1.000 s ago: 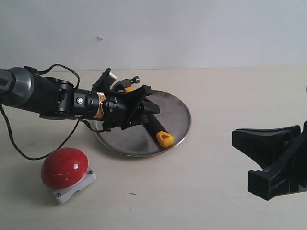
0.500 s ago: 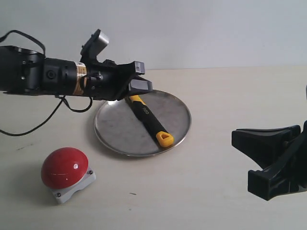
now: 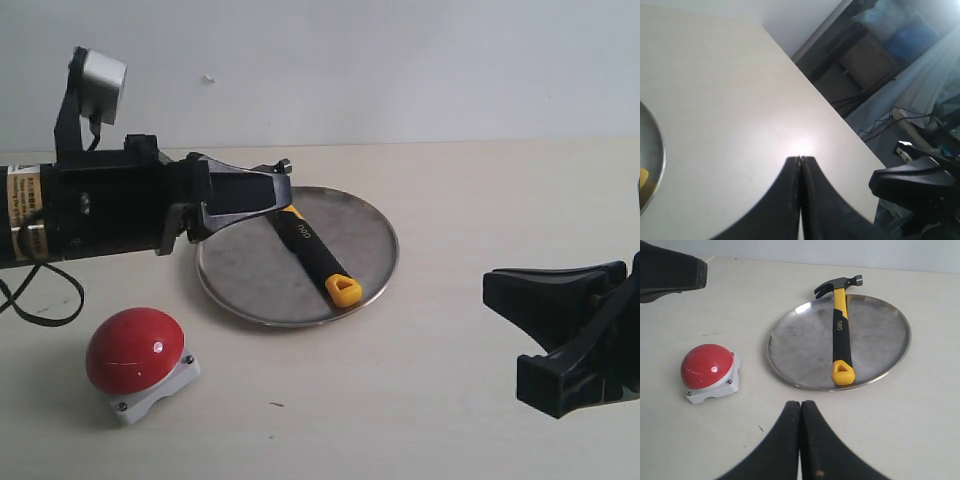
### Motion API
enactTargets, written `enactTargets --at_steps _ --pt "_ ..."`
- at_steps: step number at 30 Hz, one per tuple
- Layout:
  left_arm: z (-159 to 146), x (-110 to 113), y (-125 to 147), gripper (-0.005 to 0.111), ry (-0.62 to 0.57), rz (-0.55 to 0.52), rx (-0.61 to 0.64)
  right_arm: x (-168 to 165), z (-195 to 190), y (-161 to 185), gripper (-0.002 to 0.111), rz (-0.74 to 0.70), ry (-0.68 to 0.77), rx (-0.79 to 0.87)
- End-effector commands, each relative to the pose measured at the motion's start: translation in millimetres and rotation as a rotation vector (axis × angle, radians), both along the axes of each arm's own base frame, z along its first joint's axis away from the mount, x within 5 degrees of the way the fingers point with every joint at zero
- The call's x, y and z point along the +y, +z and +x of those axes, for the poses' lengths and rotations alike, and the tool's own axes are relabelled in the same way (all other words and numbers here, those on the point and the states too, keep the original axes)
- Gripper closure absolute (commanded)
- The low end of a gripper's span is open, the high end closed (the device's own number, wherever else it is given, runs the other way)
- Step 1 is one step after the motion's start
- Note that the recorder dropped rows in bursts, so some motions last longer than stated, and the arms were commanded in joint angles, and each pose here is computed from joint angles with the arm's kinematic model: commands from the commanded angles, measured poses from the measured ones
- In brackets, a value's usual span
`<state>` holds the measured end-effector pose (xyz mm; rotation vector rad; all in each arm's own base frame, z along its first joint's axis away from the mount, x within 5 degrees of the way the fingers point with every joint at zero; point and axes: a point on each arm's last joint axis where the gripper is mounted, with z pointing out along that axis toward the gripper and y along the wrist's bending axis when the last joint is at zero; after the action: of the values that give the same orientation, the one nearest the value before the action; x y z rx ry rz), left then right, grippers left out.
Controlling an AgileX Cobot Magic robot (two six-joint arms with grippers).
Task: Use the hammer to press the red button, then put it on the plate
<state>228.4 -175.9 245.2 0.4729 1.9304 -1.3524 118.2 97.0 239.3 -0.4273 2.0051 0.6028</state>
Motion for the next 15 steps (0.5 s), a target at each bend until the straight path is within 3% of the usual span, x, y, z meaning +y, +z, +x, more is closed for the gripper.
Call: enactTargets --at_steps 1,9,12,14,15 --pt "-6.2 1.4 4.9 0.107 -0.029 0.007 -0.042 0.1 -0.5 0.0 0.108 0.006 0.005 -0.01" --pt "-5.2 1.4 7.1 0.107 -0.01 -0.033 -0.006 0.1 -0.5 0.0 0.108 0.008 0.004 -0.009" --pt "-10.0 -0.5 9.7 0.107 -0.061 -0.05 -0.018 0.1 -0.6 -0.1 0.108 0.007 0.004 -0.008" --pt "-8.9 5.3 18.4 0.107 0.015 0.009 -0.119 0.0 -0.6 -0.3 0.108 0.005 0.003 -0.006" --pt "-11.8 16.5 29.2 0.107 0.126 0.064 -0.15 0.0 -0.6 -0.3 0.108 0.005 0.003 -0.006"
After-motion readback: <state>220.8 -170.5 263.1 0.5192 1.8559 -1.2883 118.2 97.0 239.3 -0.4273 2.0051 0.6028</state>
